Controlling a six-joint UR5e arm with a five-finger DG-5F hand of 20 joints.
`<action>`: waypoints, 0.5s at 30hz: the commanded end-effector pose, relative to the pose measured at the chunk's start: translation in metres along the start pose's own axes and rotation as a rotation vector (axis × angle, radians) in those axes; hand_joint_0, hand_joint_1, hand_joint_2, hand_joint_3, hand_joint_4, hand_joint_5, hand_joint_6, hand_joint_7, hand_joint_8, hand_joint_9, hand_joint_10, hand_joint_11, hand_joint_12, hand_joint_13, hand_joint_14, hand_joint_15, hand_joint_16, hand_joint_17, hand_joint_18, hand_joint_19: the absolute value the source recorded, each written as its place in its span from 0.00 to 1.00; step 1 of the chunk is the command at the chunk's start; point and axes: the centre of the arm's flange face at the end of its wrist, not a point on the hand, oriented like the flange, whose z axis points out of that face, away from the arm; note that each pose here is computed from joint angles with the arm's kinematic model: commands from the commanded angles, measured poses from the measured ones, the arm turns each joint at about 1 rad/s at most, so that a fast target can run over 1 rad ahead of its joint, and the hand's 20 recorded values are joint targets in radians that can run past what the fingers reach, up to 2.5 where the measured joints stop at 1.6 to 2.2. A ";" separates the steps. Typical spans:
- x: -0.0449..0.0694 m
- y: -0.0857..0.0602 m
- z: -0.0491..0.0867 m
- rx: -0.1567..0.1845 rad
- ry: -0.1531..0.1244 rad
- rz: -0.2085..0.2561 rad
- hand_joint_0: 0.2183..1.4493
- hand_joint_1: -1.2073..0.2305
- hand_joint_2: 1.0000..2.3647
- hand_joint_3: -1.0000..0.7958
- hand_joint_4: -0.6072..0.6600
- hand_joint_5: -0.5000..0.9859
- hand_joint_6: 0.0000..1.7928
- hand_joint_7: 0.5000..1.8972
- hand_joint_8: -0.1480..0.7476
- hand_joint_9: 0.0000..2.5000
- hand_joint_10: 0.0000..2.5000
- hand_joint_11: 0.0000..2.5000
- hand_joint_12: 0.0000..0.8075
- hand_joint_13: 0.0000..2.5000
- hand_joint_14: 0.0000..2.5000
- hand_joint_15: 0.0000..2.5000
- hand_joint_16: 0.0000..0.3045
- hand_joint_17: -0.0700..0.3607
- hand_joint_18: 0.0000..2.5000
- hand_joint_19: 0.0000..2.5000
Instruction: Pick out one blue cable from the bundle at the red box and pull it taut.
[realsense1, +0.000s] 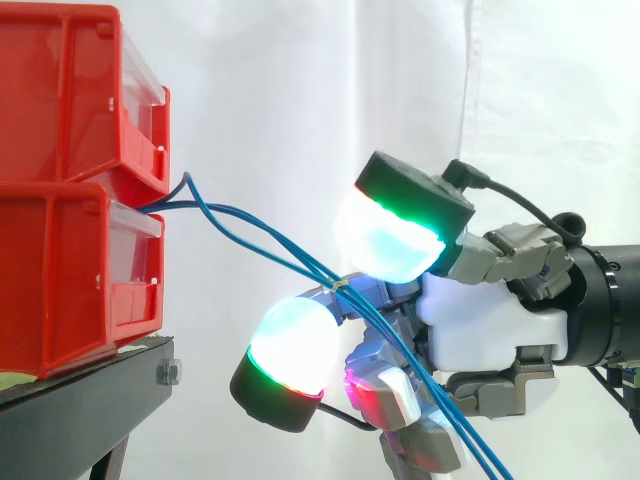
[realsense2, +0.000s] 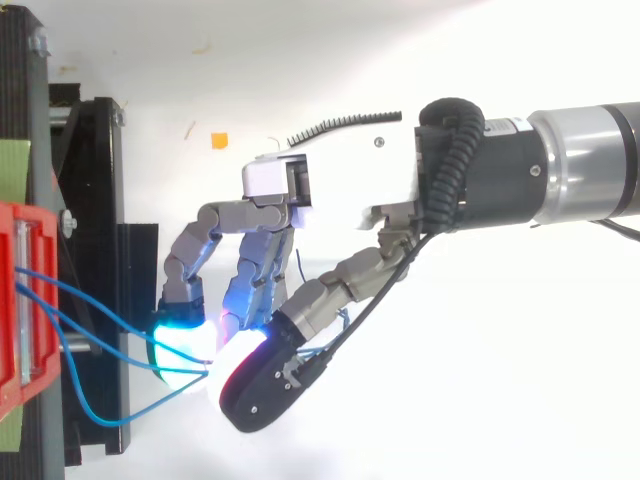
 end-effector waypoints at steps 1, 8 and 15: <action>0.000 -0.001 0.000 0.000 0.001 -0.001 0.34 0.35 0.01 0.37 0.58 0.19 0.51 0.14 0.52 0.44 0.01 0.28 0.48 0.51 0.01 0.26 0.18 0.45 0.44 0.25; 0.000 0.000 0.000 -0.003 0.000 -0.002 0.34 0.34 0.01 0.43 0.55 0.19 0.52 0.14 0.52 0.44 0.01 0.28 0.48 0.51 0.01 0.26 0.18 0.45 0.44 0.25; 0.000 0.000 0.001 -0.008 0.000 -0.004 0.33 0.34 0.02 0.49 0.50 0.21 0.52 0.17 0.53 0.48 0.01 0.29 0.47 0.52 0.01 0.25 0.19 0.46 0.45 0.25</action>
